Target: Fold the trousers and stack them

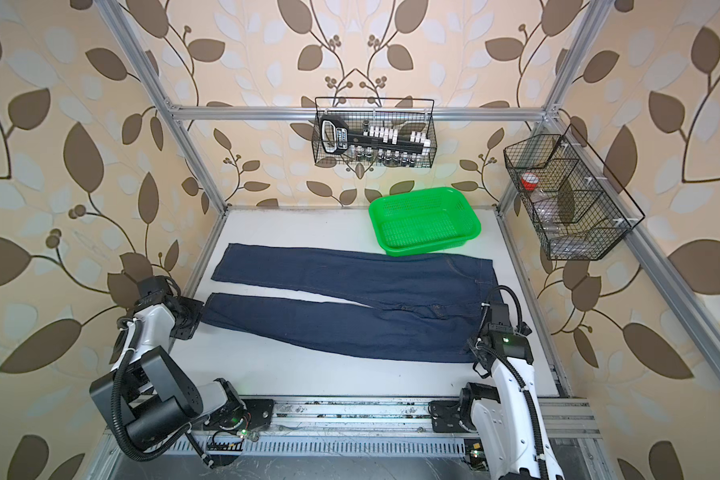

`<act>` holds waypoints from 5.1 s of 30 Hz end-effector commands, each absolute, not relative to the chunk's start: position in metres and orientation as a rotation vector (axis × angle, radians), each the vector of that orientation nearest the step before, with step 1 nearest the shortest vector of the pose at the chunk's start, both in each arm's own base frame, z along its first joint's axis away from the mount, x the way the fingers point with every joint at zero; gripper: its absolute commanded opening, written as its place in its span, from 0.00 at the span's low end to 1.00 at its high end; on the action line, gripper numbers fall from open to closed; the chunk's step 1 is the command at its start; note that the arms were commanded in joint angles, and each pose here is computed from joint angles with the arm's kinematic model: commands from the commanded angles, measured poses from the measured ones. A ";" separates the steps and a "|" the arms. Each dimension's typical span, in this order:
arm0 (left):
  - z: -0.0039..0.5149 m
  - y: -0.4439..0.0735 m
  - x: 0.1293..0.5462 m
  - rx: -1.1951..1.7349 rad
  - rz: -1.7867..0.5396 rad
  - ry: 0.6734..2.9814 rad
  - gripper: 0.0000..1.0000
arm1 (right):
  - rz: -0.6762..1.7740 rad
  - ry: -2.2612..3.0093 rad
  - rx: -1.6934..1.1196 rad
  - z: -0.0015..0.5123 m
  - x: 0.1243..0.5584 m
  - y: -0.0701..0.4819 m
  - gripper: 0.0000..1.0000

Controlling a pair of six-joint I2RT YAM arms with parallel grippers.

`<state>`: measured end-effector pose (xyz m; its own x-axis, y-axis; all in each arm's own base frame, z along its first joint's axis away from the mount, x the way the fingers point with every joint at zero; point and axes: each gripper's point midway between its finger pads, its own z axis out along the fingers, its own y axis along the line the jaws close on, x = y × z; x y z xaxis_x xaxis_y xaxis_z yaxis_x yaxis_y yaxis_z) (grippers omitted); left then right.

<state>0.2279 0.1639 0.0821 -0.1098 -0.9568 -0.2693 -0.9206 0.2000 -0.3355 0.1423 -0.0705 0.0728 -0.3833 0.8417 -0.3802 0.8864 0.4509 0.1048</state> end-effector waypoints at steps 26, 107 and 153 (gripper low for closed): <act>0.118 0.060 0.294 -1.505 -0.547 2.150 0.64 | -0.151 2.352 1.079 0.091 0.247 -0.095 0.64; 0.050 0.146 0.545 -1.718 -0.088 2.245 0.72 | -0.092 2.285 1.371 0.098 0.433 -0.162 0.73; -0.055 0.118 0.435 -1.599 0.110 2.941 0.08 | -0.186 2.375 1.317 0.083 0.439 -0.142 0.72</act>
<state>0.4956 0.1405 0.0186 -0.5369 -0.8348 -0.1216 -0.8406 0.5416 -0.0071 0.4418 -0.1445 0.0779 -0.4743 0.7770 -0.4140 0.8316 0.5497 0.0789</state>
